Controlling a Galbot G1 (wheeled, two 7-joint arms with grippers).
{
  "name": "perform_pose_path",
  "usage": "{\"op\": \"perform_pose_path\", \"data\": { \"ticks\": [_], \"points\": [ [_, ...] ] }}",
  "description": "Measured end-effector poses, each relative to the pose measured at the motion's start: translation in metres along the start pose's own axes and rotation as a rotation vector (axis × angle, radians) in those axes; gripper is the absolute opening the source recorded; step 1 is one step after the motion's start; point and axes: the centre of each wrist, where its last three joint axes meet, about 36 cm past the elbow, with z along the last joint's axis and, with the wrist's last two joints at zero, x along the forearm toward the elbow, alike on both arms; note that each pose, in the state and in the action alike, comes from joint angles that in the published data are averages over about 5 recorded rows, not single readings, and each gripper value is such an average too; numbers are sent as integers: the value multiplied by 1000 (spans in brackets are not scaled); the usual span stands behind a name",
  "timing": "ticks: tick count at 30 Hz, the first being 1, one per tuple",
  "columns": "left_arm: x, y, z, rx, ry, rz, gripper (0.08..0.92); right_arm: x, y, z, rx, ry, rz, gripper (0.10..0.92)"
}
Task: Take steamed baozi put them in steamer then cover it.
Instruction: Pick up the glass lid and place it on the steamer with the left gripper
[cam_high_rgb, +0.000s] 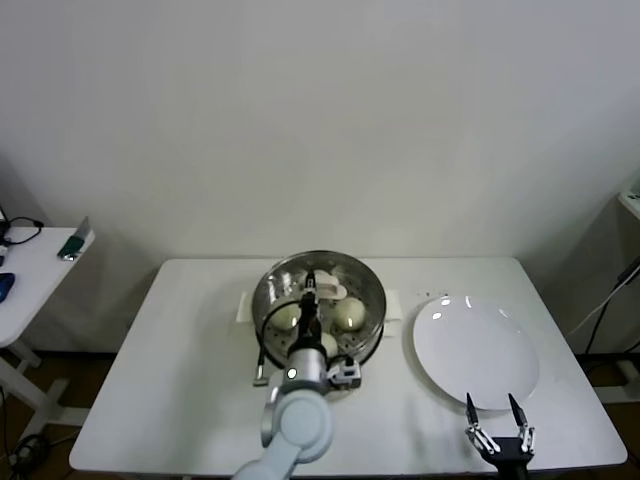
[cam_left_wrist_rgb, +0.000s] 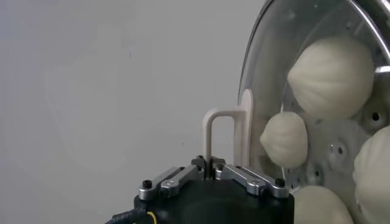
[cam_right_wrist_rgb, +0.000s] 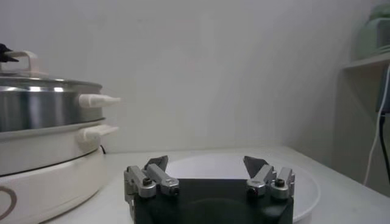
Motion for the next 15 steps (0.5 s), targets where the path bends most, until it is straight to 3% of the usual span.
{"op": "perform_pose_path", "data": {
  "ticks": [15],
  "points": [
    [2, -5, 3, 1, -9, 0, 174, 1, 2, 2, -4, 5, 0, 823]
  ]
}}
